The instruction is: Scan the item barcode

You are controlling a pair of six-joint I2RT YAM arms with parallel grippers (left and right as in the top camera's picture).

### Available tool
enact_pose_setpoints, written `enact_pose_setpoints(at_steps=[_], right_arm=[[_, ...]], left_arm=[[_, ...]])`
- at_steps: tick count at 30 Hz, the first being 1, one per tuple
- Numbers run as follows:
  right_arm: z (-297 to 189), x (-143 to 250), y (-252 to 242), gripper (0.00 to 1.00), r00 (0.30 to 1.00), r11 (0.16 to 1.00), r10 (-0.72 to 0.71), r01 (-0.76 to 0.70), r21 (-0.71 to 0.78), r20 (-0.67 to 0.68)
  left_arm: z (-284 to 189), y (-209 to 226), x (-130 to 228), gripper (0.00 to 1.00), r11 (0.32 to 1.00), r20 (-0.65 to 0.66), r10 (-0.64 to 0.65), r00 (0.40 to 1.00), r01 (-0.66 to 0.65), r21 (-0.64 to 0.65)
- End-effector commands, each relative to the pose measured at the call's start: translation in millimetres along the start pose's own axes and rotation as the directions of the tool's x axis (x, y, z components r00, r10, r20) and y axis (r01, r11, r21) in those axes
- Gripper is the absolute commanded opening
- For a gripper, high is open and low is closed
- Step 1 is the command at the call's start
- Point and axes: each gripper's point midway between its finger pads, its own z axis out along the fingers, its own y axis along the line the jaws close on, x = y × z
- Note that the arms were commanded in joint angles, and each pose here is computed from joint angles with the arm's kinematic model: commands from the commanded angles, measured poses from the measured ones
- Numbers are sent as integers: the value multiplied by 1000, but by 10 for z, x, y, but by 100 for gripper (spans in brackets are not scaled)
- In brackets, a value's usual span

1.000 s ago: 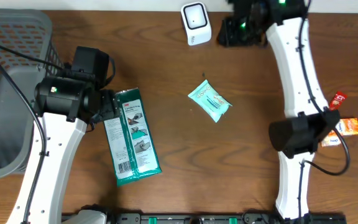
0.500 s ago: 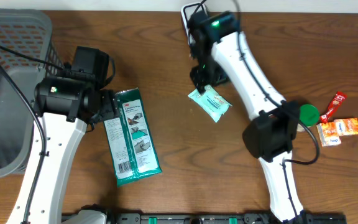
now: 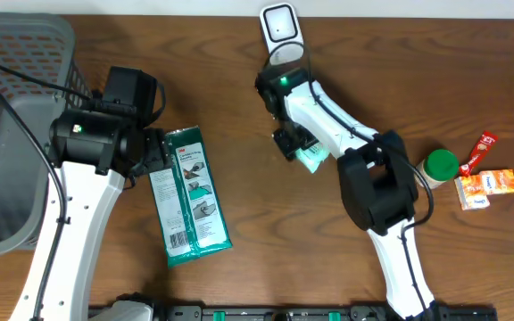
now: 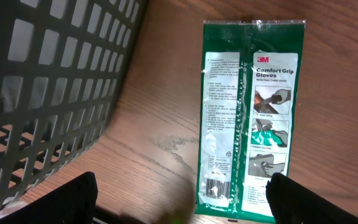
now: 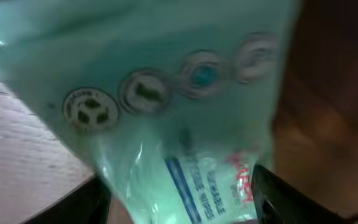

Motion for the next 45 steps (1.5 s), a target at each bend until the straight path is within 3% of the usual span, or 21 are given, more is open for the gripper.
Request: enact_pose_setpoints(at_steps=[1,5,7,11,12,15,20,27,35,41,45], right_arm=[[197,99,83,67,996,996,-85,84,-26,-37],[321,156,228,63,991,988,-123,119,-97,-42],[316,164,300,36,988,980,-150,143,-140,-37],[189,142,399,4,984,962,-177,172,-211,-5],[120,131,386,1,985,962,-174,171,-215,4],[-189,84,355,1,987,952,-148,160,-262,65],[-1074,123,285,1,950,879,-127,241,-412,284],[-2247,588,27,1,797,643,-49,486,-592,602],[-2502,856,-252,1,739,517,51,556,-651,672],[-2513,710,-339,1,772,541,142,463,-702,619],[-2603,809,-260,1,743,527,78,536,-660,665]], left_arm=[[-12,29,-13,88,1000,7,0,1000,0,-11],[-11,29,-13,88,1000,6,-1,1000,1,-12],[-12,29,-13,88,1000,7,0,1000,0,-12],[-12,29,-13,88,1000,7,-1,1000,1,-12],[-11,29,-12,88,1000,6,0,1000,0,-12],[-12,29,-13,88,1000,7,0,1000,0,-12],[-12,29,-13,88,1000,7,0,1000,0,-12],[-12,29,-13,88,1000,7,-1,1000,1,-12],[-11,29,-13,88,1000,6,0,1000,0,-12],[-12,29,-13,88,1000,7,0,1000,0,-12],[-12,29,-13,88,1000,7,0,1000,0,-12]])
